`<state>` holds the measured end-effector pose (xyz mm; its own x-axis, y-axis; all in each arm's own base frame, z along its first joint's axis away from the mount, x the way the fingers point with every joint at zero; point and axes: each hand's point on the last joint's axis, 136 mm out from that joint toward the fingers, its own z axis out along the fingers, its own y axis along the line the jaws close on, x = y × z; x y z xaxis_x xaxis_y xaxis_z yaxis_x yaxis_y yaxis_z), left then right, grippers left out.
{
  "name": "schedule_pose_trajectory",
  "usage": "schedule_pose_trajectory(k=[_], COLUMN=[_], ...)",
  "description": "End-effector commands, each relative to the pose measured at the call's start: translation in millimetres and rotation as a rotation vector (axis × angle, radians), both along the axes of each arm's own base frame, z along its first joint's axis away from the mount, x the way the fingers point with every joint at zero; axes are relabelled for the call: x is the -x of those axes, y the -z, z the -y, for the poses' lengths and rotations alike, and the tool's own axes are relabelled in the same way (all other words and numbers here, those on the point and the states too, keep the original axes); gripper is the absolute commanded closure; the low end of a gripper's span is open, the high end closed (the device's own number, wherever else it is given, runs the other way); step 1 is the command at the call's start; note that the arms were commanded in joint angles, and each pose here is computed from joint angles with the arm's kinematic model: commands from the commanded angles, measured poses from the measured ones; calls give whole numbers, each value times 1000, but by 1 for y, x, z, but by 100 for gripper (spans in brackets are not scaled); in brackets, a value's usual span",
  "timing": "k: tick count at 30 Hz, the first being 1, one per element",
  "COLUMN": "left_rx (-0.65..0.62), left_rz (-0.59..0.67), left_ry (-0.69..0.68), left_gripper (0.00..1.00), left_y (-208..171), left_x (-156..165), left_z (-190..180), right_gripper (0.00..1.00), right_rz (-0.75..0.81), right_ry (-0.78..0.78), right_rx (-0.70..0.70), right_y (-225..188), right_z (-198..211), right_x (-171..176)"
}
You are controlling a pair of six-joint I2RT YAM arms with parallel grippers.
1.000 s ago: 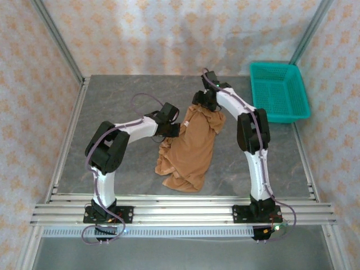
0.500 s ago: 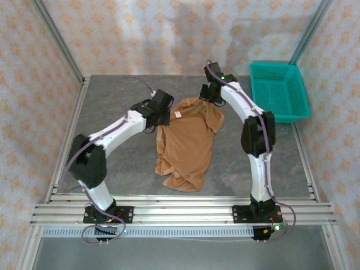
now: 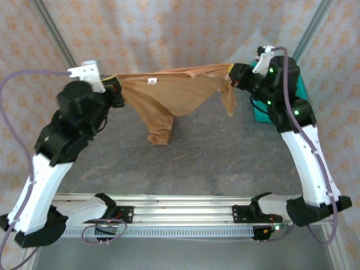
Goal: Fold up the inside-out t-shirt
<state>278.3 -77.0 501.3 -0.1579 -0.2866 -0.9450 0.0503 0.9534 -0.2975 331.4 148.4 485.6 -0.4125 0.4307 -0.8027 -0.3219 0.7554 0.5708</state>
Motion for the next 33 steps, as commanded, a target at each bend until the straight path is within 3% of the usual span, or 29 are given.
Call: schedule_pose_trajectory(k=[1, 7, 13, 18, 25, 28, 33], left_rx=[5, -49, -151, -250, -197, -197, -163], left_rz=[92, 151, 107, -94, -472, -564, -562], left_ry=[58, 42, -24, -73, -150, -118, -119], left_gripper=[100, 100, 100, 100, 100, 100, 100], left_y=[-27, -55, -48, 24, 186, 226, 244], left_x=[24, 34, -7, -95, -234, -263, -274], left_z=[-4, -13, -4, 15, -4, 9, 14], right_gripper=[100, 100, 100, 100, 100, 100, 100], right_rz=[99, 187, 135, -50, -366, -428, -460], right_ry=[-37, -70, 2, 101, 169, 152, 163], right_rx=[-98, -169, -128, -29, 34, 28, 42], right_y=[-35, -72, -57, 23, 176, 213, 238], right_z=[2, 4, 2, -5, -6, -14, -14], right_x=[26, 49, 4, -77, -185, -206, -215])
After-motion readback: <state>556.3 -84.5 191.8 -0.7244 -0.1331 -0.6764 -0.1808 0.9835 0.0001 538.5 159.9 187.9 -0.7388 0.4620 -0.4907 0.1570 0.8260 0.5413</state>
